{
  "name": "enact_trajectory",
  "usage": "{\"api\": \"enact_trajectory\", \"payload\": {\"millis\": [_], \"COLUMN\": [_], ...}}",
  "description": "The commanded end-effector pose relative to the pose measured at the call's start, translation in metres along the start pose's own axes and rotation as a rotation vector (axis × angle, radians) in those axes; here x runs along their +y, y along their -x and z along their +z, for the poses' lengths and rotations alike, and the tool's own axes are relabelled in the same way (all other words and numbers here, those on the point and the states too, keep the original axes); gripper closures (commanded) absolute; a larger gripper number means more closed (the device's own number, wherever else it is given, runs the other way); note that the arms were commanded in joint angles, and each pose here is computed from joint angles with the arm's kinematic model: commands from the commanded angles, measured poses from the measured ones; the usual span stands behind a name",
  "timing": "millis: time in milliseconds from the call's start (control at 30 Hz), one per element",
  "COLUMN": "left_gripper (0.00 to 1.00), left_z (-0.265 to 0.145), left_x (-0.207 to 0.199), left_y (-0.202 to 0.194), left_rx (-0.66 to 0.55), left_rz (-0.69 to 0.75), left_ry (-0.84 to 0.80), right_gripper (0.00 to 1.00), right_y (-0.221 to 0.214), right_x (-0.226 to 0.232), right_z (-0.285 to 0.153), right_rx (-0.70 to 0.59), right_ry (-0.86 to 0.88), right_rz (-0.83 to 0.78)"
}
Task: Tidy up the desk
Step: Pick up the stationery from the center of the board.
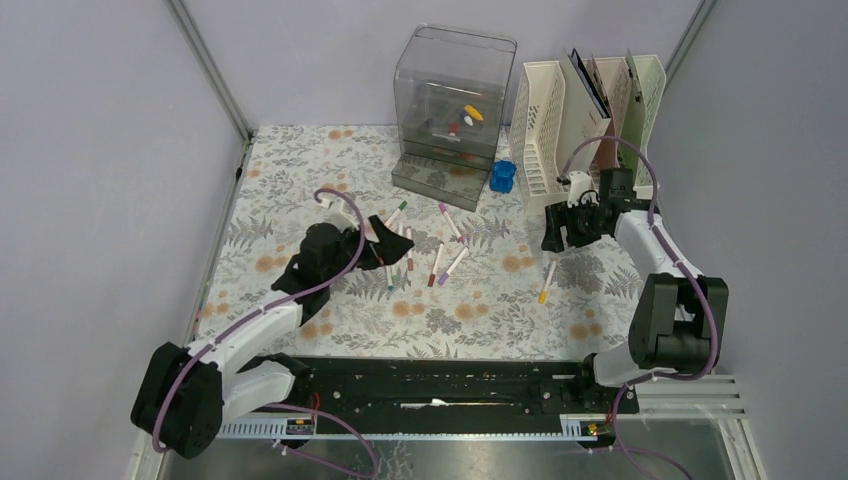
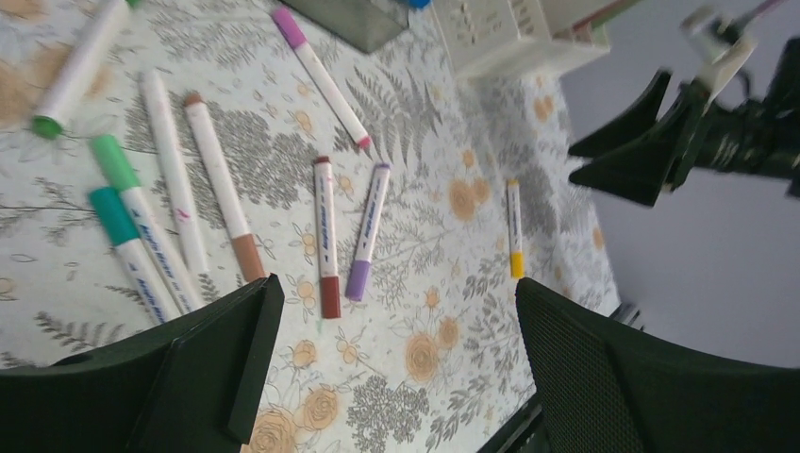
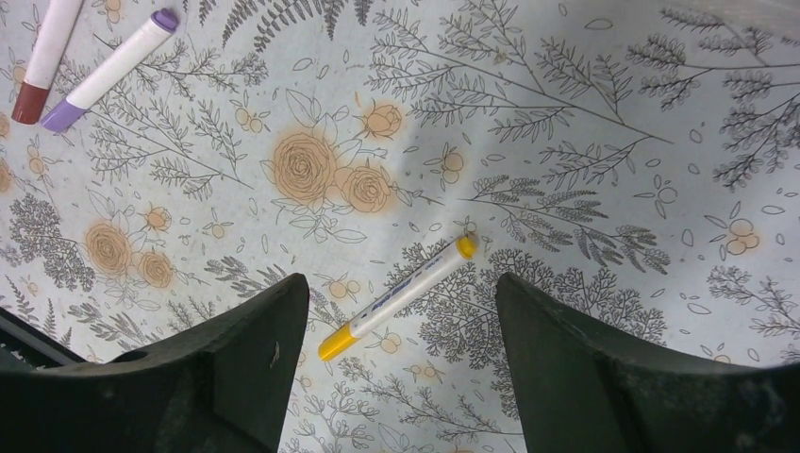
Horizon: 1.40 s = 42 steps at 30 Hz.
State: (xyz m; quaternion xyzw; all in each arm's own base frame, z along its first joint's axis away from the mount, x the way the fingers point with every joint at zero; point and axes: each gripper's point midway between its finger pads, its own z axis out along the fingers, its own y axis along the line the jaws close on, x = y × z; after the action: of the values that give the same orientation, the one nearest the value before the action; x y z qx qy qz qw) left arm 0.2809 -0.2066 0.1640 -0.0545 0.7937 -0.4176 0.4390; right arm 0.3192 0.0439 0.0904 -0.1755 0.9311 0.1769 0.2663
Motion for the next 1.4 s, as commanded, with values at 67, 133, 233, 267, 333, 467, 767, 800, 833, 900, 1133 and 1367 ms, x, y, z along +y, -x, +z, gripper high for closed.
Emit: {"api": "enact_trajectory", "payload": {"millis": [67,133,233,267,333,467,767,800,833,900,1133,1367], "left_gripper": [0.02,0.03,0.05,0.06,0.07,0.1,0.23,0.24,0.26,0.28,0.52,0.61], "left_z": [0.025,0.033,0.043,0.047,0.055,0.07,0.091,0.093,0.094,0.099,0.109,0.111], "left_x": [-0.015,-0.009,-0.004,-0.004,-0.003,0.003,0.024,0.025,0.027,0.027,0.039,0.051], "left_y": [-0.024,-0.036,-0.05,-0.054,-0.059,-0.071,-0.101,-0.102,-0.105,-0.107,-0.11,-0.12], "left_rx": [0.136,0.174,0.22,0.234,0.255,0.298,0.387,0.391,0.398,0.403,0.422,0.46], "left_rz": [0.15,0.175,0.211,0.222,0.241,0.249,0.238,0.237,0.238,0.239,0.262,0.287], "left_ry": [0.11,0.181,0.264,0.282,0.315,0.357,0.451,0.459,0.465,0.467,0.533,0.591], "right_gripper": [0.21,0.21,0.21,0.21,0.21,0.21,0.21,0.21,0.21,0.21,0.21,0.21], "right_y": [0.035,0.04,0.034,0.028,0.019,0.025,0.015,0.017,0.018,0.013,-0.002,-0.003], "right_x": [0.013,0.024,0.049,0.053,0.053,0.064,0.094,0.094,0.094,0.093,0.094,0.094], "right_z": [-0.021,-0.026,-0.027,-0.025,-0.017,-0.002,0.008,0.008,0.008,0.009,0.012,0.012], "right_rx": [-0.096,-0.117,-0.12,-0.109,-0.079,-0.043,-0.006,-0.007,-0.009,0.002,0.029,0.029], "right_ry": [-0.016,-0.007,0.027,0.036,0.046,0.085,0.145,0.144,0.144,0.146,0.152,0.152], "right_rz": [-0.078,-0.113,-0.168,-0.172,-0.161,-0.192,-0.257,-0.257,-0.257,-0.253,-0.243,-0.243]}}
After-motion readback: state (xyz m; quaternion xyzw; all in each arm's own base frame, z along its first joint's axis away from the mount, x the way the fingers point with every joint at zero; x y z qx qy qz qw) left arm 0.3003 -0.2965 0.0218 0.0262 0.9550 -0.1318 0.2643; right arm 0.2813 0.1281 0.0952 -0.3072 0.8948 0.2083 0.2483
